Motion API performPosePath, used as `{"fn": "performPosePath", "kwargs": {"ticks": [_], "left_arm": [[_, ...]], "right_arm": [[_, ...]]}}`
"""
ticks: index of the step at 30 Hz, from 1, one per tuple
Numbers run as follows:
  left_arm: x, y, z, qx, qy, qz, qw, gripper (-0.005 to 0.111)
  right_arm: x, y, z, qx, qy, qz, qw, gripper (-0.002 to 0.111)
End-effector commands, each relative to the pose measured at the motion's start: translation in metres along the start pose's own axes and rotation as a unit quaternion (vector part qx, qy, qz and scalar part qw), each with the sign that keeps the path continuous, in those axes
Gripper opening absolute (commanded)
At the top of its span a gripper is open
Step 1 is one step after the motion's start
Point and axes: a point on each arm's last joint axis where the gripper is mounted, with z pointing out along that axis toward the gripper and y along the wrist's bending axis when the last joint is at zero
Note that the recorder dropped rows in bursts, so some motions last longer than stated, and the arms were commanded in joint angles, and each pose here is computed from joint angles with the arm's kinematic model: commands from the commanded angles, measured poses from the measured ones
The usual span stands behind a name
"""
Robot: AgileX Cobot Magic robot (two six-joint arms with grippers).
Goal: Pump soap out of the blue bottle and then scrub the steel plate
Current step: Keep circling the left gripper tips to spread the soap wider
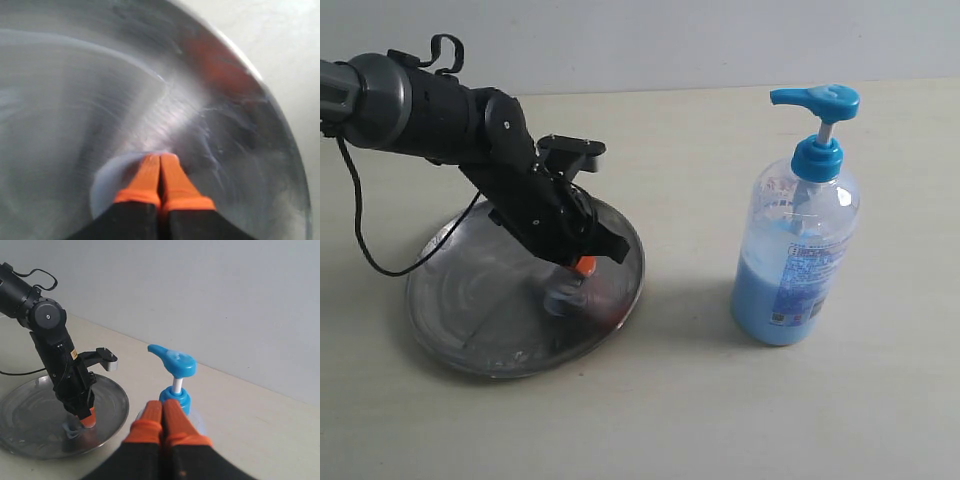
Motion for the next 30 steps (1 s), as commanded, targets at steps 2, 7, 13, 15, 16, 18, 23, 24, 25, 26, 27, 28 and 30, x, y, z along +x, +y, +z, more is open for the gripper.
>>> {"fn": "performPosePath", "kwargs": {"ticks": [2,7,13,15,16,18,23,24,25,26,27,28,30], "left_arm": [[0.019,0.016,0.017,-0.05,0.07,0.034,0.996,0.0],[0.023,0.016,0.017,-0.048,0.096,0.034,0.994,0.0],[0.029,0.014,0.016,-0.041,0.128,0.03,0.99,0.0],[0.03,0.013,0.015,-0.035,0.135,0.026,0.99,0.0],[0.031,0.012,0.015,-0.033,0.136,0.024,0.99,0.0],[0.031,0.011,0.015,-0.026,0.137,0.018,0.99,0.0],[0.028,0.002,0.016,0.021,0.122,0.008,0.992,0.0],[0.027,0.0,0.016,0.032,0.115,0.005,0.993,0.0],[0.026,-0.002,0.016,0.041,0.108,0.001,0.993,0.0],[0.024,-0.003,0.017,0.046,0.098,-0.001,0.994,0.0],[0.023,-0.003,0.017,0.048,0.091,-0.003,0.995,0.0],[0.021,-0.003,0.017,0.046,0.082,-0.006,0.995,0.0],[0.018,-0.002,0.018,0.04,0.064,-0.006,0.997,0.0]], "right_arm": [[0.0,0.001,0.001,-0.002,-0.003,-0.008,1.0,0.0],[0.0,0.001,0.001,-0.002,-0.003,-0.008,1.0,0.0],[0.0,0.001,0.001,-0.002,-0.003,-0.008,1.0,0.0],[0.0,0.001,0.001,-0.002,-0.003,-0.008,1.0,0.0],[0.0,0.001,0.001,-0.002,-0.003,-0.008,1.0,0.0],[0.0,0.001,0.001,-0.002,-0.003,-0.008,1.0,0.0],[0.0,0.001,0.001,-0.002,-0.003,-0.008,1.0,0.0],[0.0,0.001,0.001,-0.002,-0.003,-0.008,1.0,0.0],[0.0,0.001,0.001,-0.002,-0.003,-0.008,1.0,0.0],[0.0,0.001,0.001,-0.002,-0.003,-0.008,1.0,0.0],[0.0,0.001,0.001,-0.002,-0.003,-0.008,1.0,0.0],[0.0,0.001,0.001,-0.002,-0.003,-0.008,1.0,0.0],[0.0,0.001,0.001,-0.002,-0.003,-0.008,1.0,0.0]]}}
